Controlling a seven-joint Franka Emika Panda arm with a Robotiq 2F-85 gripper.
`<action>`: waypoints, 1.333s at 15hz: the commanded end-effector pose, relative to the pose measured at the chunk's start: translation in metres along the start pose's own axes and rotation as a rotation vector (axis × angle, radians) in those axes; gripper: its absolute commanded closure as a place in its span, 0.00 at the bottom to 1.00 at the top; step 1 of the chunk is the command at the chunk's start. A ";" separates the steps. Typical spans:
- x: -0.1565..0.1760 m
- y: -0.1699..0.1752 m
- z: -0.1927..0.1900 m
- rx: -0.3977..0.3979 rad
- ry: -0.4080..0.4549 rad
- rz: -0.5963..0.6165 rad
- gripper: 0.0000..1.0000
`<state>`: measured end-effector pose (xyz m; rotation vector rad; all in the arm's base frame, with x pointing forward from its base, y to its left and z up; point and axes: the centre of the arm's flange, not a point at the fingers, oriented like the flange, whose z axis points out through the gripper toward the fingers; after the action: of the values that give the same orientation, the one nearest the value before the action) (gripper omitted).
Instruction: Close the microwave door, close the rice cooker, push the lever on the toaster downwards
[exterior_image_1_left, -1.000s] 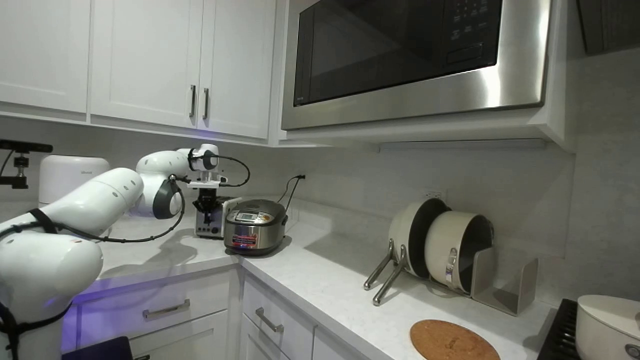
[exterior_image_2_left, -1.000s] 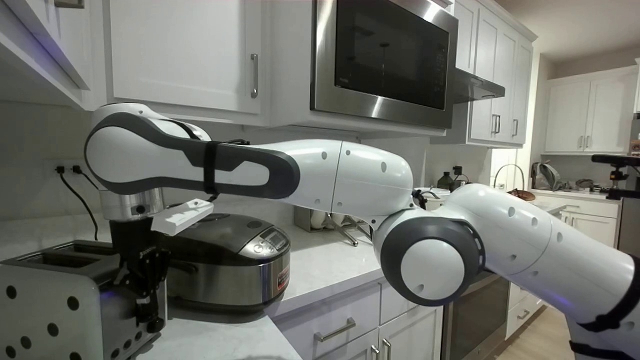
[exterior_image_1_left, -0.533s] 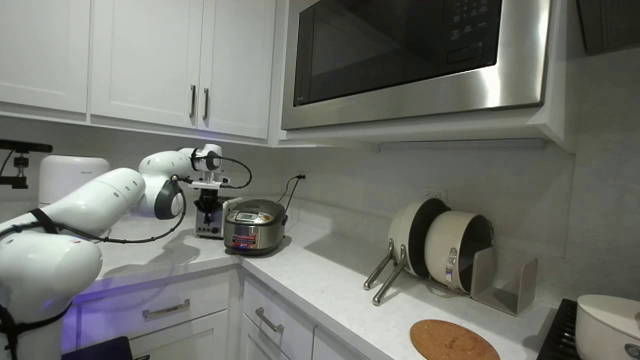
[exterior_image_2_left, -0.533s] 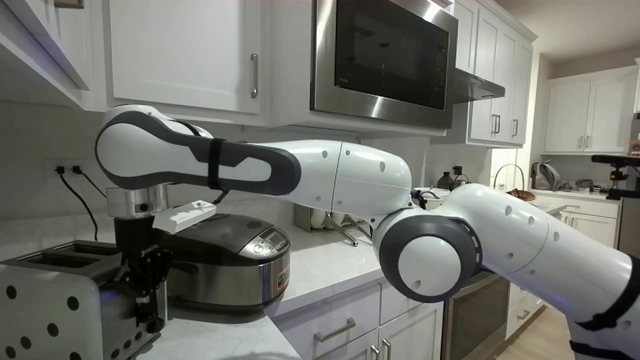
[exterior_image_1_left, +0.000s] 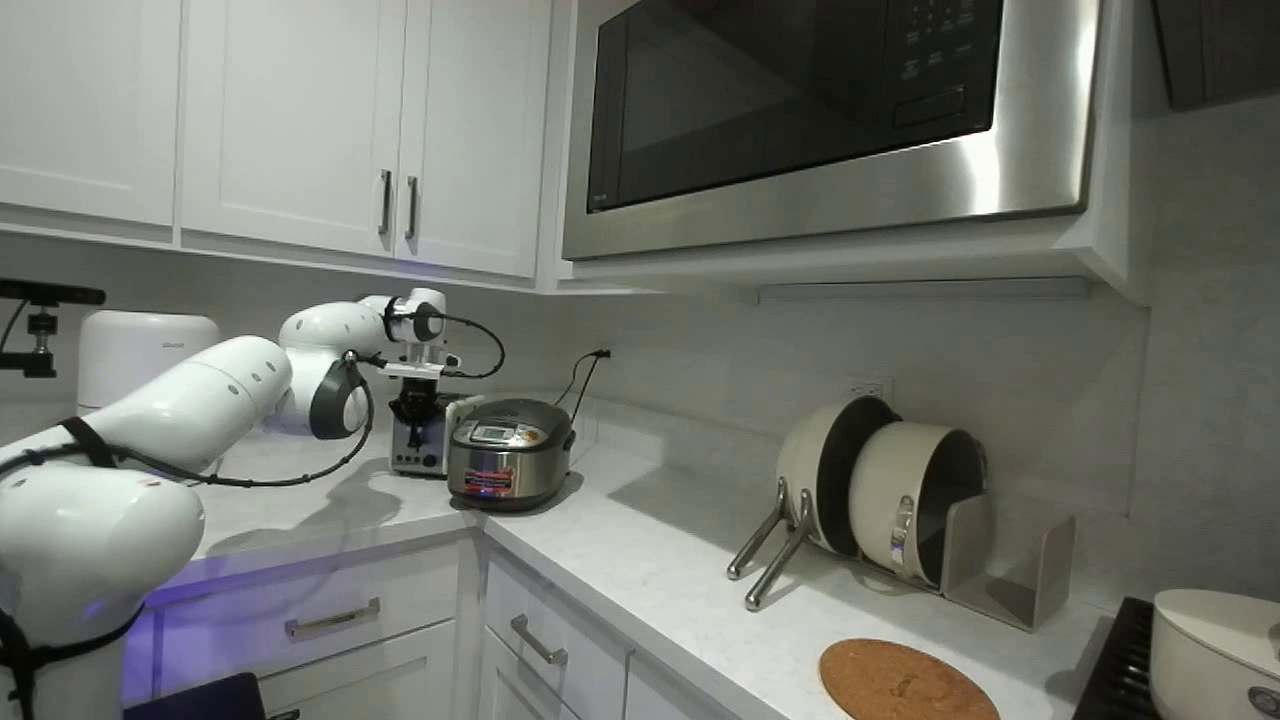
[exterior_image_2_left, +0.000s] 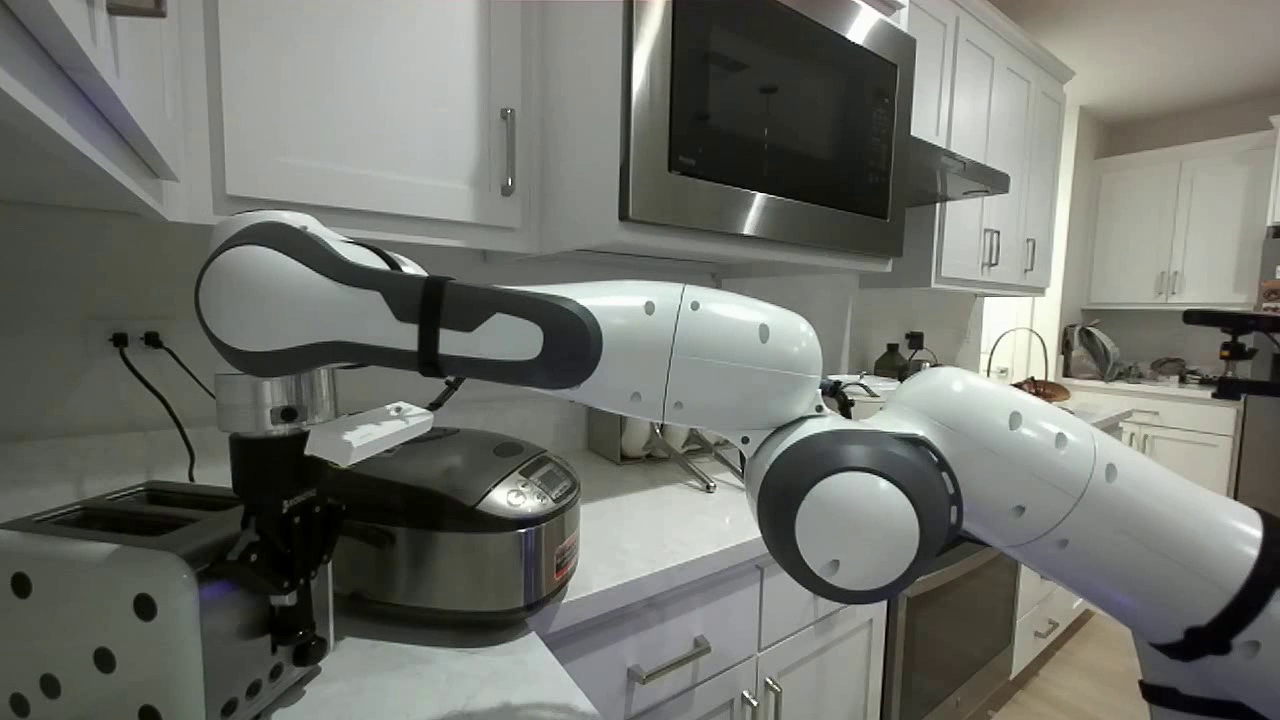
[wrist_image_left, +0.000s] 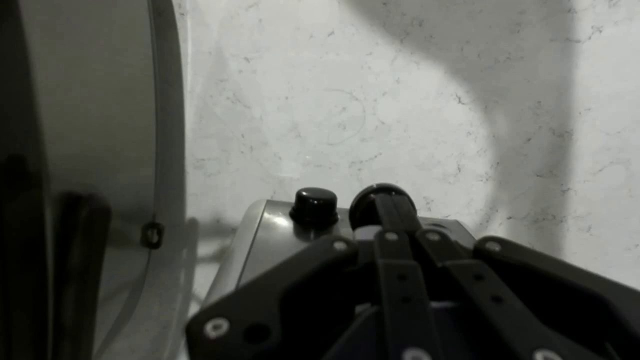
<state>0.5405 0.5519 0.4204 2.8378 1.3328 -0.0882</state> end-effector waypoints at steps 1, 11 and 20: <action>-0.059 -0.006 0.046 0.001 0.088 -0.021 1.00; -0.054 -0.006 0.055 0.008 0.039 -0.029 1.00; -0.051 -0.007 0.061 0.017 0.014 -0.045 1.00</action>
<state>0.5403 0.5528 0.4132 2.8320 1.3335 -0.1043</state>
